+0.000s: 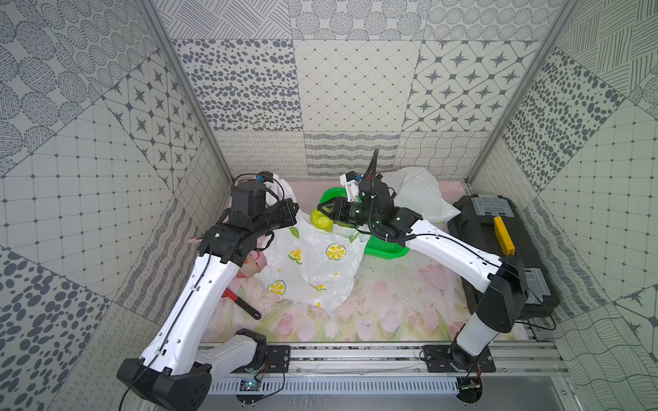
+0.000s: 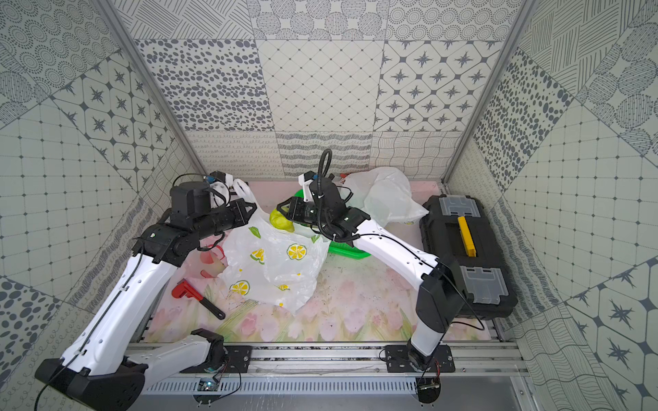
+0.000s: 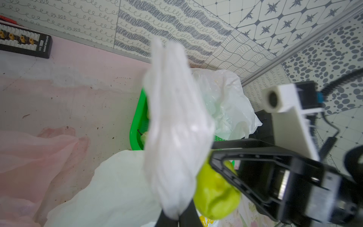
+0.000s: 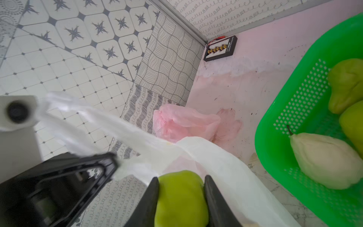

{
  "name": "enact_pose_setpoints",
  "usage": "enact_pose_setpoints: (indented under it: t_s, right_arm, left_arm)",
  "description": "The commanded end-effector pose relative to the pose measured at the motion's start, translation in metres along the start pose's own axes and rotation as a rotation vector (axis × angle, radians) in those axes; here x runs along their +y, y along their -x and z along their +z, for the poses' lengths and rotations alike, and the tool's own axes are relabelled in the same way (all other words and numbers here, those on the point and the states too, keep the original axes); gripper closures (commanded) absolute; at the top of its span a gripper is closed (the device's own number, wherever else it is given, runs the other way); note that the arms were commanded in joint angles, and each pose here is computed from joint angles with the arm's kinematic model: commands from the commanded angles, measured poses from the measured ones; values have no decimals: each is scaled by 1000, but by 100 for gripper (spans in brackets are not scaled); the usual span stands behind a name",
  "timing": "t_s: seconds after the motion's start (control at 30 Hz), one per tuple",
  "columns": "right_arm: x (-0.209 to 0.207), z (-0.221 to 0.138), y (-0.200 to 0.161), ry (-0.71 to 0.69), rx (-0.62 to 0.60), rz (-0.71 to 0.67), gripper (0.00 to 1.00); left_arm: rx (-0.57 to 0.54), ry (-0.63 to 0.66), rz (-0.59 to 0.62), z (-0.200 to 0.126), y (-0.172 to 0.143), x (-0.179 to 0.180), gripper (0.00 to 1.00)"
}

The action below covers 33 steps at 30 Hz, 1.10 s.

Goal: Place the pears into plastic bags & tie knots
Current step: Place the pear in the plastic bag.

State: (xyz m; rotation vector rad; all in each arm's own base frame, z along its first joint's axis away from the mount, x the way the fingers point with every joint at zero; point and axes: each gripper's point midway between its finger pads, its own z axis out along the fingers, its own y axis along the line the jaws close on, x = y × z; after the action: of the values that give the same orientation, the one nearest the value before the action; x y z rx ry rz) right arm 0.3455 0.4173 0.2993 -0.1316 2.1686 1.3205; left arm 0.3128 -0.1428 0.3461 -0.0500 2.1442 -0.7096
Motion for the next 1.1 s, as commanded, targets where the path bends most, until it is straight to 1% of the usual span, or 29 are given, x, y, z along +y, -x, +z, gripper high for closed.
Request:
enact_pose_setpoints:
  t_s: [0.0,0.13,0.2,0.27,0.37,0.43,0.47,0.53,0.67,0.73,0.83,0.93,1.0,1.07]
  right_arm:
    - [28,7,24,131,-98,28,78]
    - [-1,31,-7,103,-16,131,79]
    - [-19,37,-21,57,6,154,80]
    - [-39,37,-33,-37,19,126,78]
    - [-67,33,-41,-177,10,34,74]
    - [-77,33,-45,-214,19,-10,70]
    - [-80,32,-46,-230,28,-34,66]
    - [-78,30,-46,-235,47,-71,56]
    - [-63,23,-40,-214,68,-133,41]
    - [-54,18,-38,-195,79,-150,35]
    - [-34,3,-28,-162,75,-170,32]
    - [-4,-27,-9,-111,50,-192,32]
    - [14,-60,13,-75,-3,-193,32]
    - [17,-92,34,-68,-62,-161,35]
  left_arm:
    - [3,-69,27,-4,1,-19,100]
    - [19,-67,34,0,-3,-17,100]
    - [27,-71,35,3,-5,-18,100]
    - [37,-73,34,6,-8,-17,100]
    - [47,-78,30,11,-10,-17,100]
    - [54,-76,30,14,-12,-15,100]
    - [56,-72,33,15,-13,-14,100]
    - [57,-62,40,16,-13,-12,100]
    - [57,-41,51,17,-15,-7,100]
    - [59,-35,50,19,-16,-5,100]
    - [63,-12,52,20,-18,0,100]
    - [51,45,51,16,-17,13,100]
    - [34,92,34,10,-14,27,100]
    - [15,142,5,4,-12,42,100]
